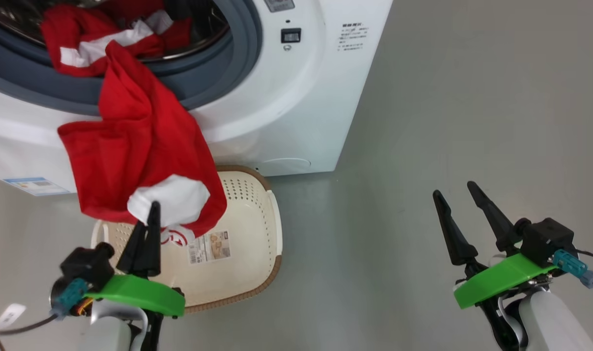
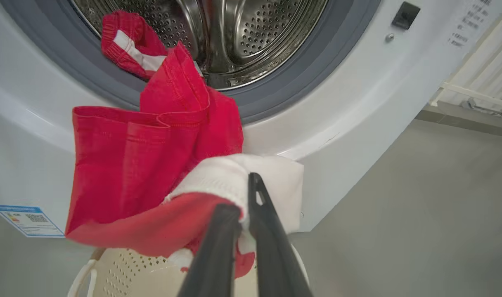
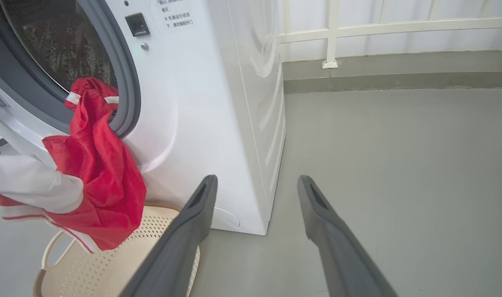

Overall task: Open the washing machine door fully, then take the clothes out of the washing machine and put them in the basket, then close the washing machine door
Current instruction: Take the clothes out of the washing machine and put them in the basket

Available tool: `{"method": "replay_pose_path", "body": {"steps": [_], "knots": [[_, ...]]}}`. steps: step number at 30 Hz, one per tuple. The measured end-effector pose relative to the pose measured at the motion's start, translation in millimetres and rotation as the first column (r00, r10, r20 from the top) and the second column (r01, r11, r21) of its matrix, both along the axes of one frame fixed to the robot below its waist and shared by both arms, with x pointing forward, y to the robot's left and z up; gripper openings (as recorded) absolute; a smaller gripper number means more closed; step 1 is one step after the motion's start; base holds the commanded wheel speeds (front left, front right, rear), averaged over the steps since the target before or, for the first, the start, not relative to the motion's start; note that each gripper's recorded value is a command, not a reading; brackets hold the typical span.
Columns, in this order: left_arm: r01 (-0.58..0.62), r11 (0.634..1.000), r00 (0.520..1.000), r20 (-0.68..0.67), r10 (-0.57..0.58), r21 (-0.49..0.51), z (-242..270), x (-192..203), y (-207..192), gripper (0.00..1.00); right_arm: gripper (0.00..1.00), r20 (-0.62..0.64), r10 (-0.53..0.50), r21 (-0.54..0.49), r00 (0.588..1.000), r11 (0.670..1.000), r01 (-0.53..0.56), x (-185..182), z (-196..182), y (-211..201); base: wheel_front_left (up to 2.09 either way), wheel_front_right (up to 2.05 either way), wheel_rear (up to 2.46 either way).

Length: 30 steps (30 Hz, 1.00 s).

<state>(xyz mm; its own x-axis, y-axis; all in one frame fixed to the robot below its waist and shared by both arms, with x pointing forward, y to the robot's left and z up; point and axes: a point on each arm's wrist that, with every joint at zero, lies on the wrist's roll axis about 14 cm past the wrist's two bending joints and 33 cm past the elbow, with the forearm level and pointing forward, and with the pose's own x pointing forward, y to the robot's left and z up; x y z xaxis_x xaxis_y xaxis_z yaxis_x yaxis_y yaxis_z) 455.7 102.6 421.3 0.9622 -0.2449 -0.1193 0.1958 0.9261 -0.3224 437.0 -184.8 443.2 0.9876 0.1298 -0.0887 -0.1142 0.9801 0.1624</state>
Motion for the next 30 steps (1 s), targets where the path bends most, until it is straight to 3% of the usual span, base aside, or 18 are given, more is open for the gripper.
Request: {"method": "replay_pose_path", "body": {"steps": [14, 30], "knots": [[0.106, 0.992, 0.945, -0.317, -0.08, 0.067, -103.2, 2.4, -20.0, 0.0, 1.0, -0.029, -0.014, -0.01, 0.999, 1.0, 0.014, 10.6, -14.8, -6.2, 0.0, 0.0, 0.0], [0.204, 0.97, 0.859, -0.501, -0.11, 0.136, -175.9, 18.0, -20.1, 0.0, 1.0, -0.08, -0.046, -0.022, 0.996, 0.999, 0.044, 24.2, -42.2, -16.9, 0.0, 0.0, 0.0]]}}
